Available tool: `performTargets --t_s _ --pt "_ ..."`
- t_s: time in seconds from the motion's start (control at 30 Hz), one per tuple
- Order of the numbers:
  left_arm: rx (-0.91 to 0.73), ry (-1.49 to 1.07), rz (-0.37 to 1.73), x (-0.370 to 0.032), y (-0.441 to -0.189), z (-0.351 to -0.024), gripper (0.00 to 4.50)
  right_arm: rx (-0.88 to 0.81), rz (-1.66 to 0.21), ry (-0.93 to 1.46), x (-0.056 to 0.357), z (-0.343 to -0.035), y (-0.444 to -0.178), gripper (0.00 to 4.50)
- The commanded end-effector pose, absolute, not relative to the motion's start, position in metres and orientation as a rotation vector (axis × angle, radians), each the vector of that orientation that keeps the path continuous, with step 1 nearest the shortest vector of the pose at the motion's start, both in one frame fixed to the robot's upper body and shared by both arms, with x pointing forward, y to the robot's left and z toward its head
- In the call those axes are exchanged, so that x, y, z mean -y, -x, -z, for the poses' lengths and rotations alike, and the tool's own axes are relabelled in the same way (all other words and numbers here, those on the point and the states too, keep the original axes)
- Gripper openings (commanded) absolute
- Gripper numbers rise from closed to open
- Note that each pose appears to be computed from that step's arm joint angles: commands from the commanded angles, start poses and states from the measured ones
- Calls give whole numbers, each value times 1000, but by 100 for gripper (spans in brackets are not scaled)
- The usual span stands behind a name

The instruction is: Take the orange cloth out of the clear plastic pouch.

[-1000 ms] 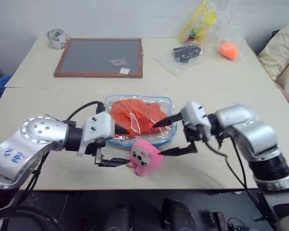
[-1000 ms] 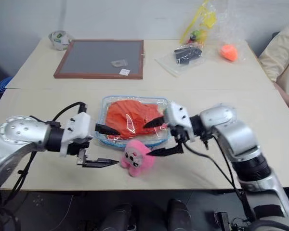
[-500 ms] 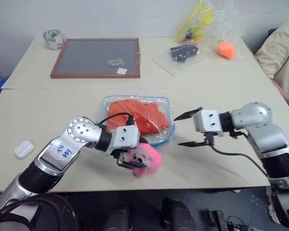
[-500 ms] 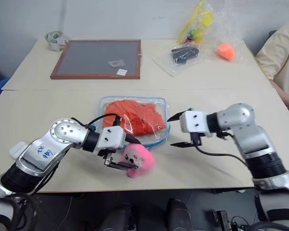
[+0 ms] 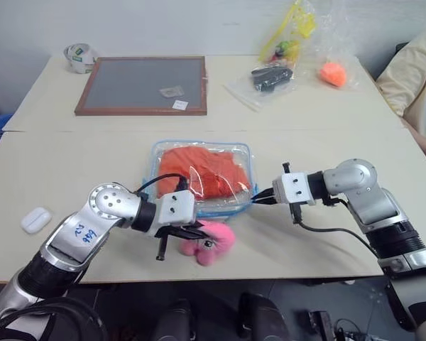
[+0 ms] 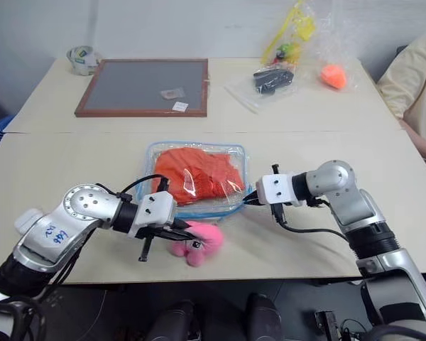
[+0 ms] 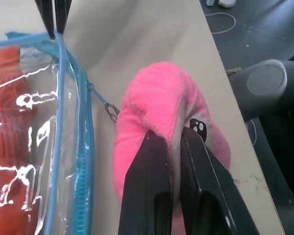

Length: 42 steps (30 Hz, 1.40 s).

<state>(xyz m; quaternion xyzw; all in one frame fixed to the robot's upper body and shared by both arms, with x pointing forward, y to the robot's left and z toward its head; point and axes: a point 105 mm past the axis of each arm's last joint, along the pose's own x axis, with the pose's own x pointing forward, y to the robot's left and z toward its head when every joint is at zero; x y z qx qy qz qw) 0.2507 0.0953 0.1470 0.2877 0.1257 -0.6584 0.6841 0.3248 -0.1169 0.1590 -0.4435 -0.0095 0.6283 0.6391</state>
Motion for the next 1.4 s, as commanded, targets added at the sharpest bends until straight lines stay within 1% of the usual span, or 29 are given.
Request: performTargets --t_s 0.03,0.2,0.27,0.37,0.5,0.6,0.67,0.83,0.93,0.97,1.03,1.1,1.17,1.23,1.3,1.4 --pt "-262 -653 1442 -100 -249 -155 0 70 -1422 1032 115 -170 -328 2" --pt "-292 -645 1346 -122 -250 -157 0 70 -1386 1067 119 -173 -337 2" --pt "-312 -642 1293 -137 -247 -161 0 68 -1369 1107 128 -174 -340 2" --pt "-348 -623 1208 -163 -241 -168 0 44 -1327 1119 144 -177 -346 2" --pt "-379 -605 1069 -196 -241 -178 0 7 -1335 1122 161 -178 -344 2" --pt "-415 -567 900 -239 -243 -188 0 -8 -1321 1111 170 -181 -345 2" --pt "-420 -525 846 -254 -244 -192 0 -13 -1316 1078 172 -184 -347 2" --pt "-422 -505 879 -246 -242 -185 0 13 -1322 1033 161 -184 -348 2" --pt "-425 -482 873 -244 -243 -182 0 -6 -1326 991 158 -182 -347 2" --pt "-426 -468 874 -244 -243 -181 0 -19 -1330 977 158 -181 -347 22" --pt "-428 -450 874 -242 -242 -179 64 -46 -1342 952 159 -180 -343 66" --pt "-432 -439 874 -242 -239 -178 115 -61 -1349 931 161 -180 -339 125" --pt "-437 -422 866 -244 -235 -179 177 -65 -1332 901 165 -184 -336 193" --pt "-441 -415 863 -247 -230 -182 228 -72 -1316 859 168 -187 -332 249" --pt "-432 -428 848 -252 -227 -189 287 -76 -1297 803 171 -192 -328 310" --pt "-381 -459 815 -259 -228 -208 380 -71 -1264 716 173 -199 -322 410"
